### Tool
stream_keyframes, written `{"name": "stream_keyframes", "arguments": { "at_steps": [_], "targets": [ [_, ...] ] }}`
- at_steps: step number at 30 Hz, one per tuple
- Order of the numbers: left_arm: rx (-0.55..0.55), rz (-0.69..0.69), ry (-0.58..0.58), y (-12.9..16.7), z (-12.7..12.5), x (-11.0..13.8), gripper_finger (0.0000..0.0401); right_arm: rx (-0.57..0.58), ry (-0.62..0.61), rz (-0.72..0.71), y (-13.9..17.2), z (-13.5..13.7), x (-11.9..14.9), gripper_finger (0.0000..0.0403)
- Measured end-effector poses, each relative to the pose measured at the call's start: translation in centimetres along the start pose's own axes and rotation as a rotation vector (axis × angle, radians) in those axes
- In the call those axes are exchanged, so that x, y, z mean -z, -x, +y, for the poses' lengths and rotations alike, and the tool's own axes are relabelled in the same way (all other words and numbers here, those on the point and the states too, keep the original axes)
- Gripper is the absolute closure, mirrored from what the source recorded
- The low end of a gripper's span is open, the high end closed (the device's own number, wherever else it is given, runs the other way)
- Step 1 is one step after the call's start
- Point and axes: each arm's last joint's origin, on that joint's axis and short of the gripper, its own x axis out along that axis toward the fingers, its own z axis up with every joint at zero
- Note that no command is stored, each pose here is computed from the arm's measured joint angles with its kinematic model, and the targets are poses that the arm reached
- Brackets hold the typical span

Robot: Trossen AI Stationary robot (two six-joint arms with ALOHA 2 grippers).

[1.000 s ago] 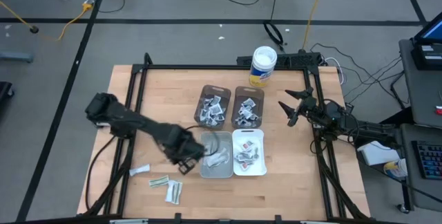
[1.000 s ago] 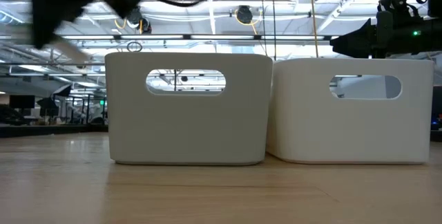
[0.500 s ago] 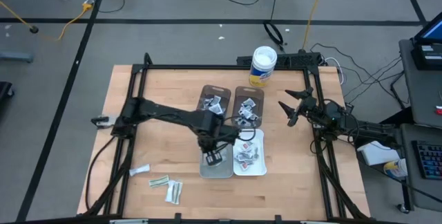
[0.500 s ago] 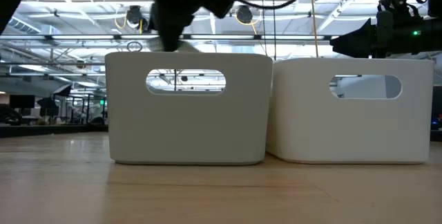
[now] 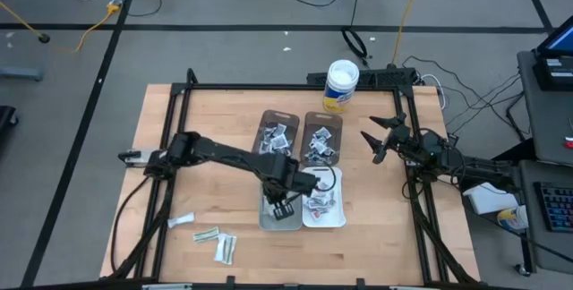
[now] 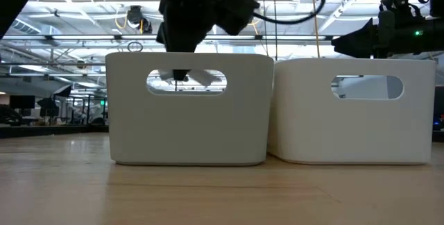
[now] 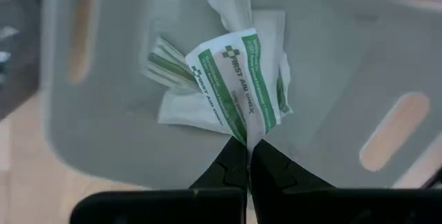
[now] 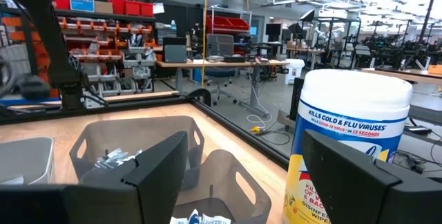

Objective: Pick & Place First Aid Supplies
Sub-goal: Put the green pad into the gray bin

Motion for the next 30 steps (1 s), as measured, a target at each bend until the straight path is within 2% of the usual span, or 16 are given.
{"name": "stream_keyframes", "arguments": {
  "at_steps": [9, 13, 16, 21, 30],
  "targets": [
    [-0.025, 0.013, -0.017, -3.4, -1.3, -1.1, 0.0401, 0.000, -0.001, -0.002, 0.0, 0.0, 0.0, 0.0124],
    [-0.001, -0.029, -0.015, -3.7, -1.6, -1.6, 0.0399, 0.000, 0.000, -0.001, 0.0, 0.0, 0.0, 0.0124],
    [0.016, -0.056, 0.026, -3.8, -1.8, -1.9, 0.0383, 0.000, 0.000, -0.001, 0.0, 0.0, 0.0, 0.0124],
    [0.024, -0.058, 0.025, -3.8, -1.8, -2.0, 0.0320, 0.000, 0.000, 0.000, 0.0, 0.0, 0.0, 0.0124],
    [0.039, -0.063, 0.026, -3.8, -1.9, -2.1, 0.0163, 0.000, 0.000, 0.000, 0.0, 0.0, 0.0, 0.0124]
  ]
}}
